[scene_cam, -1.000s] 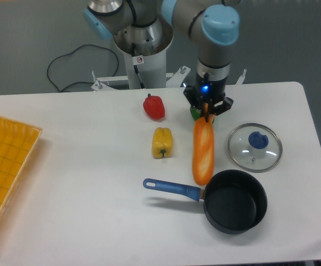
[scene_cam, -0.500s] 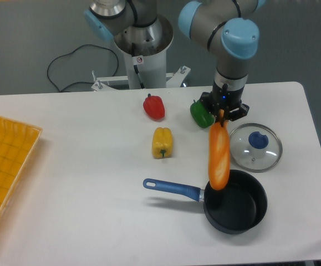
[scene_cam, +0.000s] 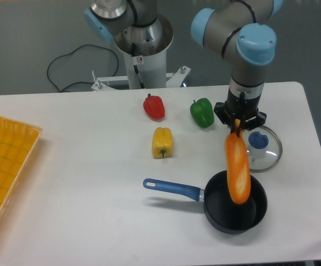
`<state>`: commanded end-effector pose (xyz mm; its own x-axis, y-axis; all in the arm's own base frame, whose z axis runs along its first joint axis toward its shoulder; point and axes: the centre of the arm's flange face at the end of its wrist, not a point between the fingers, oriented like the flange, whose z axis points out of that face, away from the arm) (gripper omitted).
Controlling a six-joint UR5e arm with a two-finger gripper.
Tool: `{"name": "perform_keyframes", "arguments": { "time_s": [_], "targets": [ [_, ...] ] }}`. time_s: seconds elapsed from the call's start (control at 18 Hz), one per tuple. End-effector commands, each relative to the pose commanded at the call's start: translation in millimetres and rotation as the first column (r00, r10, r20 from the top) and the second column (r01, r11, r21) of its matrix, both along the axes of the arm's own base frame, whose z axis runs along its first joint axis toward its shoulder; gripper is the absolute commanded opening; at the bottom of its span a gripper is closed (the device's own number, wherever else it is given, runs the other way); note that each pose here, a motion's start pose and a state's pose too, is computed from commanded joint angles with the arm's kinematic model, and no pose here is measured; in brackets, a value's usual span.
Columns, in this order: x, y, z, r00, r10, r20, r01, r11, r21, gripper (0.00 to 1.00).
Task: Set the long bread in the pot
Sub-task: 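Carry the hanging baguette over the black saucepan, then lower the baguette upright into the saucepan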
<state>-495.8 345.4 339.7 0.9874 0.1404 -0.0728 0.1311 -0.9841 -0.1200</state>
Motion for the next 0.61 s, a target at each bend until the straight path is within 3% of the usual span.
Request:
{"name": "perform_keyframes", "arguments": {
  "time_s": [0.61],
  "targets": [
    [4, 26, -28, 1.0, -0.014, 0.014, 0.015, 0.997, -0.081, 0.0]
  ]
}}
